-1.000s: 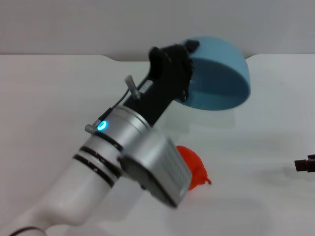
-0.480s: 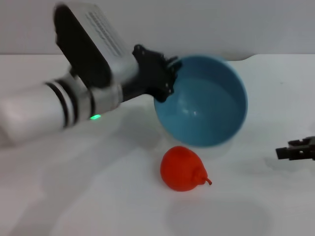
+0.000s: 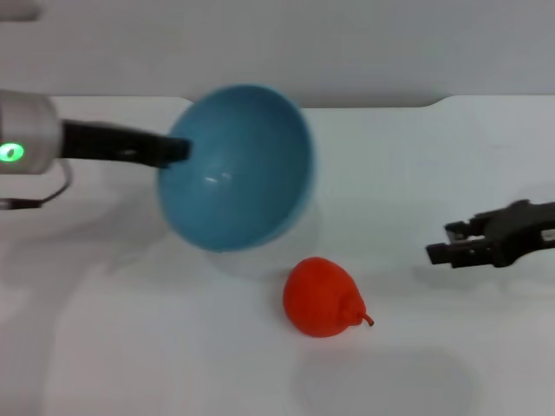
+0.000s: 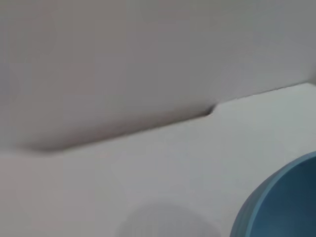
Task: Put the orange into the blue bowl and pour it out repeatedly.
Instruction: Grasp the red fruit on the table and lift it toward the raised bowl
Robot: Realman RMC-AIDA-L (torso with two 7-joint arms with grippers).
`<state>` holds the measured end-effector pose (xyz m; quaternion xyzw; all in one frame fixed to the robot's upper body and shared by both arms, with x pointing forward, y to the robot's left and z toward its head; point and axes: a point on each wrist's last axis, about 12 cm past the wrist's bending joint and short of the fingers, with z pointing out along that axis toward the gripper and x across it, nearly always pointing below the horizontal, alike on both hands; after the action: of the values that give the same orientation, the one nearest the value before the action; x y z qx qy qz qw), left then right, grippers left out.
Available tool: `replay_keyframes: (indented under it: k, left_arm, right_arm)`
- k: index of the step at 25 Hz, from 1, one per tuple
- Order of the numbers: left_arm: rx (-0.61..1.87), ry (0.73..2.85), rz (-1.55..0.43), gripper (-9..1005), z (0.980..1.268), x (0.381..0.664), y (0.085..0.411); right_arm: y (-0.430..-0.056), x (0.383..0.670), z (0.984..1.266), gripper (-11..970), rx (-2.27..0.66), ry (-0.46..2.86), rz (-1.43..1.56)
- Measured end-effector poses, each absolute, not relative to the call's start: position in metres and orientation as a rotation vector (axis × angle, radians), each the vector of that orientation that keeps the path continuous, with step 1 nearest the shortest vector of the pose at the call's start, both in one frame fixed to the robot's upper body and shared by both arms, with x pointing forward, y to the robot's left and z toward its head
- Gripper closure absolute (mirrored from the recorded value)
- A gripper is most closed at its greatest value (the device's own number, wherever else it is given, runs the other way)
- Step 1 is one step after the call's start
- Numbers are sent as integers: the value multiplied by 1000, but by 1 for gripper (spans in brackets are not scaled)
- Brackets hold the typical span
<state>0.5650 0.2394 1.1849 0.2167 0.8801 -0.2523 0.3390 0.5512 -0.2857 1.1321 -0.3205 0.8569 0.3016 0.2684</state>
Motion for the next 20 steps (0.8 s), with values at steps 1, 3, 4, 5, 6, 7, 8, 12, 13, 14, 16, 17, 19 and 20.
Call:
replay_keyframes:
  k: [1, 3, 4, 5, 6, 7, 8, 12, 13, 14, 16, 17, 19, 20]
  left_arm:
    - [523, 2326, -659, 998, 1185, 564, 246]
    - [470, 2363, -657, 998, 1184, 561, 254]
    - [459, 2375, -658, 998, 1182, 560, 256]
    - [453, 2382, -655, 998, 1180, 558, 258]
    - [448, 2389, -653, 998, 1178, 557, 259]
    - [445, 2395, -652, 998, 1177, 556, 260]
    - [445, 2400, -651, 998, 1176, 555, 260]
    - [448, 2410, -653, 998, 1176, 553, 261]
    - [450, 2407, -650, 998, 1177, 553, 261]
    - [450, 2407, -650, 998, 1177, 553, 261]
    - [451, 2404, -649, 997, 1178, 553, 261]
    - [452, 2404, -649, 997, 1178, 554, 261]
    - [453, 2403, -649, 997, 1179, 554, 261]
    - [453, 2403, -649, 997, 1179, 554, 261]
  right_arm:
    - [-282, 553, 1132, 406, -879, 2301, 810]
    - [-272, 555, 1130, 405, -907, 2280, 818]
    - [-266, 557, 1130, 405, -927, 2267, 826]
    - [-259, 557, 1129, 405, -952, 2252, 838]
    - [-253, 558, 1129, 405, -983, 2235, 844]
    - [-246, 559, 1129, 404, -1021, 2212, 850]
    - [-238, 558, 1128, 404, -1074, 2186, 860]
    - [-204, 556, 1123, 403, -1227, 2124, 878]
    - [-190, 558, 1117, 403, -1279, 2124, 868]
    - [-190, 558, 1117, 403, -1279, 2124, 868]
    - [-181, 560, 1112, 403, -1304, 2136, 858]
    - [-177, 560, 1108, 403, -1320, 2146, 860]
    - [-170, 559, 1102, 402, -1354, 2166, 858]
    - [-167, 559, 1098, 402, -1371, 2187, 846]
